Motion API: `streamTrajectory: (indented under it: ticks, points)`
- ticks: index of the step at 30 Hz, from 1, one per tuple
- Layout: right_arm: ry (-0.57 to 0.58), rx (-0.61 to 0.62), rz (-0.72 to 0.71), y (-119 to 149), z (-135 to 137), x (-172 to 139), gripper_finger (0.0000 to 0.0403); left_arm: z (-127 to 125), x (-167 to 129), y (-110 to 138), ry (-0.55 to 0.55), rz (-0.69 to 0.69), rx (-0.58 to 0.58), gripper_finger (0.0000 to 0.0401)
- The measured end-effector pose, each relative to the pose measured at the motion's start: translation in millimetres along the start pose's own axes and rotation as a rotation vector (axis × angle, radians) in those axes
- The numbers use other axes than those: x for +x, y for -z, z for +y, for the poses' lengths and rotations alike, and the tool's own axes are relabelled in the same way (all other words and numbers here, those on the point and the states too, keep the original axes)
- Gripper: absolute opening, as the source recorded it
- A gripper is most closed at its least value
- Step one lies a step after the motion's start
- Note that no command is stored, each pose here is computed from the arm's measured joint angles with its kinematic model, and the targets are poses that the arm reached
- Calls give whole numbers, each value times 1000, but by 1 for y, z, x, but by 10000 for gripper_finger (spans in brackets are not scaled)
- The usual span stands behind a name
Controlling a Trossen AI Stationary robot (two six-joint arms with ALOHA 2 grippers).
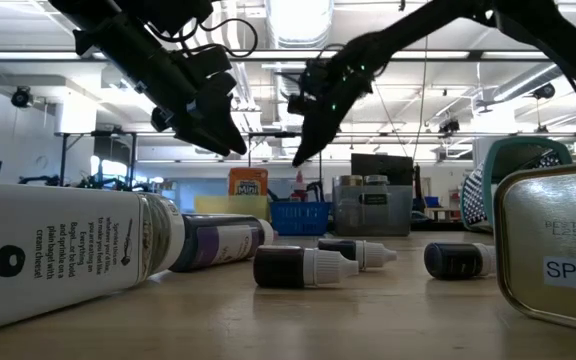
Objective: Pick & Place Kitchen Items
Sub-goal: Put the red seasoning can into the black bin
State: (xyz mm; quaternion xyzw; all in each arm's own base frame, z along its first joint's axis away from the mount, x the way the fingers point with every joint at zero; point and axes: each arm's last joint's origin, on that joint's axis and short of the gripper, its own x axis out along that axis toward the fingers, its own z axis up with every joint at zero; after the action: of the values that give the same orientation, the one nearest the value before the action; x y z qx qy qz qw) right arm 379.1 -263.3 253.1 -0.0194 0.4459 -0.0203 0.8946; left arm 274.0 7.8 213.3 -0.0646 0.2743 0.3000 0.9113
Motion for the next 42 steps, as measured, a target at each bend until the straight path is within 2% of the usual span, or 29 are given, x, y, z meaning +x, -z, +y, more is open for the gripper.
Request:
streamTrajectory:
  ticks: [7, 12, 23, 32, 42]
  points:
    - [-24, 13, 41, -22, 3, -44, 194, 0, 0, 0, 0, 0, 0, 273]
    - [-59, 33, 97, -29, 11, -69, 165, 0, 0, 0, 0, 0, 0, 273]
    - [-132, 15, 176, -42, 42, -97, 78, 0, 0, 0, 0, 0, 0, 273]
    - [-169, -77, 148, -58, 88, -126, 12, 0, 0, 0, 0, 0, 0, 273]
    - [-204, -209, 75, -68, 156, -168, 9, 0, 0, 0, 0, 0, 0, 273]
